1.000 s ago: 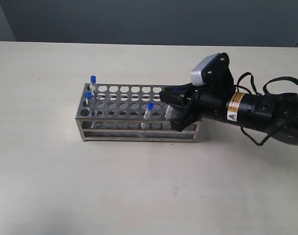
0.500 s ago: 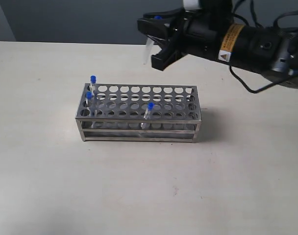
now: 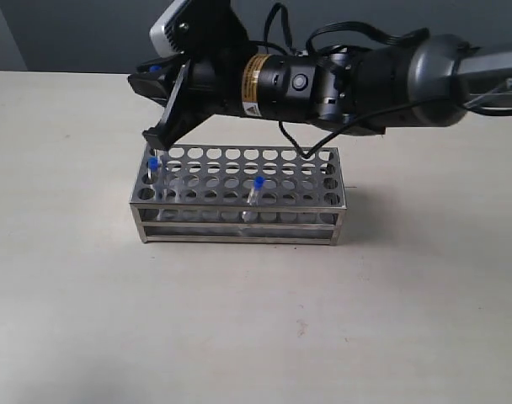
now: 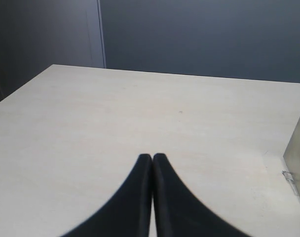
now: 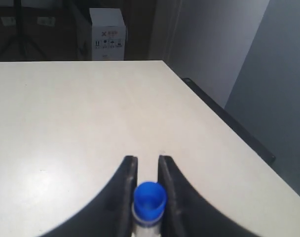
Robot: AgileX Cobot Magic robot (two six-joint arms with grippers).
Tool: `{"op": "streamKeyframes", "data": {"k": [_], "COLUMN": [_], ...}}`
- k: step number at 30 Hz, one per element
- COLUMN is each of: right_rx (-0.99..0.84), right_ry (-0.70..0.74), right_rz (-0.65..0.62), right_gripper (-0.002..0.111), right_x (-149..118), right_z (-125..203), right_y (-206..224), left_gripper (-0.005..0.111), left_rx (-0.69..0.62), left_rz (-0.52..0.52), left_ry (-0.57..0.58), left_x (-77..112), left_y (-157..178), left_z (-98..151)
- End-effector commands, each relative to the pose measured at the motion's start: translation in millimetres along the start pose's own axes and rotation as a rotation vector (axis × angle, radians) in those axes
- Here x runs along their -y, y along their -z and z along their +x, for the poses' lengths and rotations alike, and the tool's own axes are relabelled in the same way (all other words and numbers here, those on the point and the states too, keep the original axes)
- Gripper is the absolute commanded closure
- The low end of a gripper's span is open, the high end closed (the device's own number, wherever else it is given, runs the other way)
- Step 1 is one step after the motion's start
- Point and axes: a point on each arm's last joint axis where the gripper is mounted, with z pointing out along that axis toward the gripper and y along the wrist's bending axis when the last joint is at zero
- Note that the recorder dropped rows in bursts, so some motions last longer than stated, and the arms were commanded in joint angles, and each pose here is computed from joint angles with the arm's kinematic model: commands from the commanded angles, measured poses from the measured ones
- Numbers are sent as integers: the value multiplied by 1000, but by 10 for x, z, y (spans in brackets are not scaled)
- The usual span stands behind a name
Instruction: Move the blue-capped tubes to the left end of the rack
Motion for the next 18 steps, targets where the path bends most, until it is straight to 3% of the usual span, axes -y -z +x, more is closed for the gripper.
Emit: {"op": "streamKeyframes", "data": {"k": [1, 18], "right_rx": [1, -44], "right_ry": [-2, -37], "right_rz": [-12, -52], "right_gripper": [108, 108], "right_x": [-7, -116], "right_z": [34, 330], "right_y": [-137, -474], "left_gripper": [106, 106], "left_rx": [3, 3], "left_rz": [1, 1], "left_ry": [-1, -1], "left_x": [0, 0], "left_y": [4, 4], "left_z": [-4, -4]}}
